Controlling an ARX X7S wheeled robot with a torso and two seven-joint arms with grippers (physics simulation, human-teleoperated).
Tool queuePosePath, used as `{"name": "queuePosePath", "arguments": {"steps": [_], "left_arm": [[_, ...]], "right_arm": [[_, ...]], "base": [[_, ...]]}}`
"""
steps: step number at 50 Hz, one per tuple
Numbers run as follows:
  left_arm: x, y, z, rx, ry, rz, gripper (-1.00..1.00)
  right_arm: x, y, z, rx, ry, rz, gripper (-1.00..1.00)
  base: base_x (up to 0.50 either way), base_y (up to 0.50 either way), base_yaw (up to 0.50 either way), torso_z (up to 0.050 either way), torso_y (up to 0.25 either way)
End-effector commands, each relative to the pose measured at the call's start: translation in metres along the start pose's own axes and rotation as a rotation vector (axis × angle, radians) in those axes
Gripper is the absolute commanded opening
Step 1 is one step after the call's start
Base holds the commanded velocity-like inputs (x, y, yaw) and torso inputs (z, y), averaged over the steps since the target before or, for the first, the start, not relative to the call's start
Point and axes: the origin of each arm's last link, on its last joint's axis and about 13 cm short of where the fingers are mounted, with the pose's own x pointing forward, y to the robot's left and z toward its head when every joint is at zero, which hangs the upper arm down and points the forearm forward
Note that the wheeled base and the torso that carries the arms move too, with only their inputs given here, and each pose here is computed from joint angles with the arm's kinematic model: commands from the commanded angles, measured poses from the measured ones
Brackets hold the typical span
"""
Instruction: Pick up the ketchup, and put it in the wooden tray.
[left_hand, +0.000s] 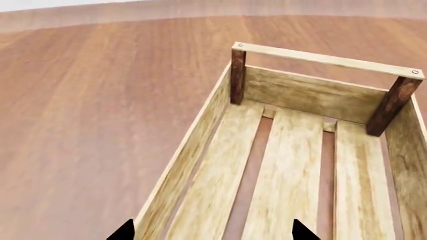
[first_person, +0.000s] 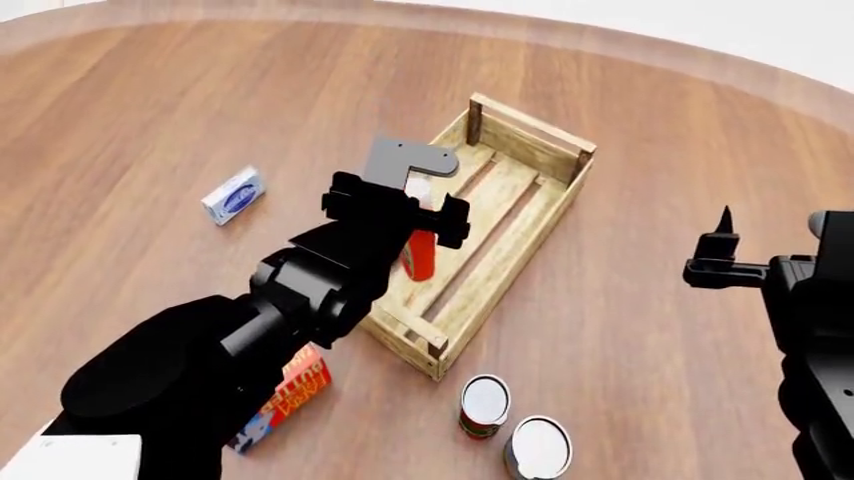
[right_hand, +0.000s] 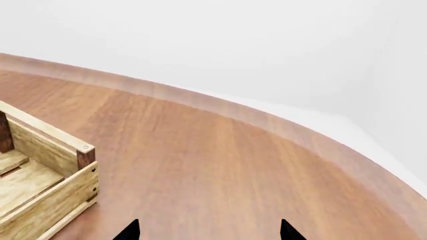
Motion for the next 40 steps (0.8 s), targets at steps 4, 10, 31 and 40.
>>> {"name": "queuePosePath", "arguments": {"steps": [4, 10, 31, 40], "left_arm": [[0.0, 0.001, -0.003, 0.022, 0.014, -0.002, 1.0], [0.0, 0.004, -0.004, 0.027, 0.016, -0.004, 1.0], [0.001, 0.003, 0.001, 0.026, 0.0, -0.026, 1.0], [0.0, 0.002, 0.005, 0.02, -0.013, -0.04, 1.0]], "right_arm": [[-0.005, 0.002, 0.001, 0.002, -0.008, 0.005, 1.0], [-0.012, 0.006, 0.002, 0.003, -0.014, 0.009, 1.0], [-0.04, 0.011, 0.005, 0.008, -0.029, 0.013, 1.0], [-0.047, 0.011, 0.009, 0.01, -0.032, 0.013, 1.0]], "base": [[0.0, 0.0, 0.0, -0.039, 0.182], [0.0, 0.0, 0.0, -0.04, 0.187], [0.0, 0.0, 0.0, -0.042, 0.188], [0.0, 0.0, 0.0, -0.042, 0.188]]}}
